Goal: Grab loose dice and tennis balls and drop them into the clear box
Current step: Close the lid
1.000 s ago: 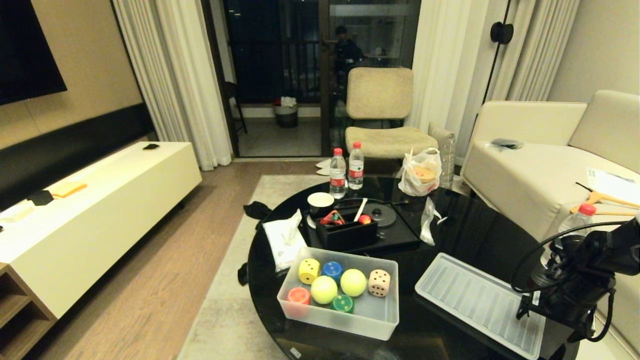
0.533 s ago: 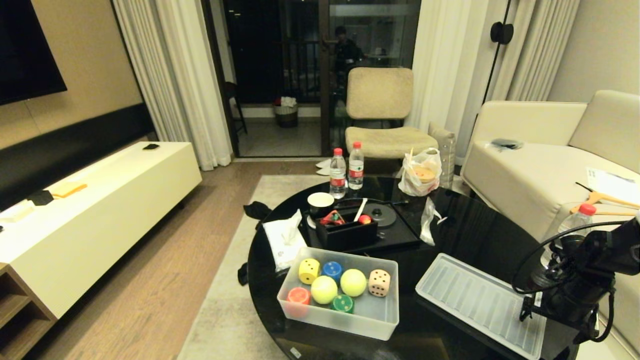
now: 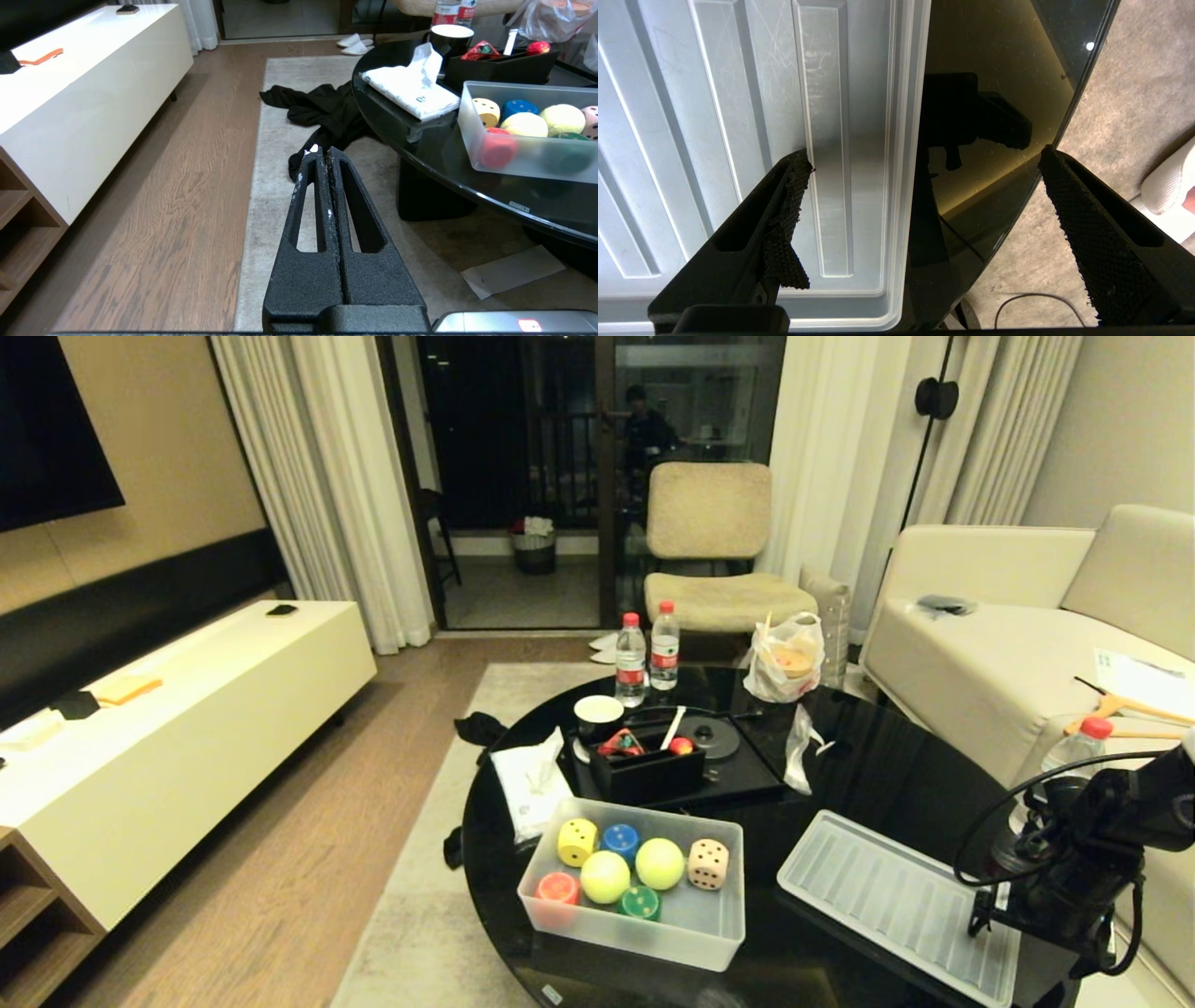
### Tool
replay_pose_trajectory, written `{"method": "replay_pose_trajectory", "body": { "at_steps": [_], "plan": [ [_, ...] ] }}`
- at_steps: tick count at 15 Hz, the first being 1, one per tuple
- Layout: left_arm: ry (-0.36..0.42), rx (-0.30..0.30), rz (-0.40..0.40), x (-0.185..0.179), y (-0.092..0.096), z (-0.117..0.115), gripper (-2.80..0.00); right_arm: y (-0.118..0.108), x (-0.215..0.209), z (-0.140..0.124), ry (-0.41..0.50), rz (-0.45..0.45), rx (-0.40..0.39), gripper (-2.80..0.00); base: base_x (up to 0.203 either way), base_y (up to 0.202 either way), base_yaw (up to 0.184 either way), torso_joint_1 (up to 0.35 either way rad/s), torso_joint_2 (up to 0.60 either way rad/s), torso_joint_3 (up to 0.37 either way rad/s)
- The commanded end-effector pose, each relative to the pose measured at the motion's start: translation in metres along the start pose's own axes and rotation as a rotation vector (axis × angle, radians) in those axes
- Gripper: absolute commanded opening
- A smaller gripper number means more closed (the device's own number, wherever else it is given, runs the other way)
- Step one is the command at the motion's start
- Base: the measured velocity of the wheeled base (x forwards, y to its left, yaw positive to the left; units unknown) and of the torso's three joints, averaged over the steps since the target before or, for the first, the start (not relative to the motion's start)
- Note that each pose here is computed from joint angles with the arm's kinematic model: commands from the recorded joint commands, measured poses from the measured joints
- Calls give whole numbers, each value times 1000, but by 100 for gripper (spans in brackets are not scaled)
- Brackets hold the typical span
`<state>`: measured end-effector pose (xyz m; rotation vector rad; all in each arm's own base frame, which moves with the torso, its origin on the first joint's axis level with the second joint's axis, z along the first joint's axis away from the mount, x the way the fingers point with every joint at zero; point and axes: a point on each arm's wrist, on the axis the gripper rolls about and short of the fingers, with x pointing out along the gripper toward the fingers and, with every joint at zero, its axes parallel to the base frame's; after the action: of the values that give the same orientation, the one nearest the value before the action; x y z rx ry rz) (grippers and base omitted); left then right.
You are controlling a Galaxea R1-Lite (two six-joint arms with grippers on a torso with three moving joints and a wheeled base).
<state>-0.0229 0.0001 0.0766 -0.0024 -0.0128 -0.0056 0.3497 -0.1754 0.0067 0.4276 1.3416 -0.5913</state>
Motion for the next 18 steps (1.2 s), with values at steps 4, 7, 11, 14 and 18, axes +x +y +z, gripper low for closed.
{"method": "replay_pose_trajectory", "body": {
  "at_steps": [4,7,11,14,18],
  "plan": [
    [2,-1,1,0,0,0,-280,0,9,0,11,-44,0,0,0,0,0,0,0,0],
    [3,-1,1,0,0,-1,-280,1,7,1,1,-42,0,0,0,0,0,0,0,0],
    [4,-1,-1,0,0,-1,-280,0,8,1,7,-42,1,-280,0,0,0,0,0,0],
    [2,-1,0,0,0,0,-280,0,9,0,12,-41,2,-280,0,0,0,0,0,0],
    [2,-1,0,0,0,0,-280,0,13,0,21,-35,4,-280,0,0,0,0,0,0]
  ]
}}
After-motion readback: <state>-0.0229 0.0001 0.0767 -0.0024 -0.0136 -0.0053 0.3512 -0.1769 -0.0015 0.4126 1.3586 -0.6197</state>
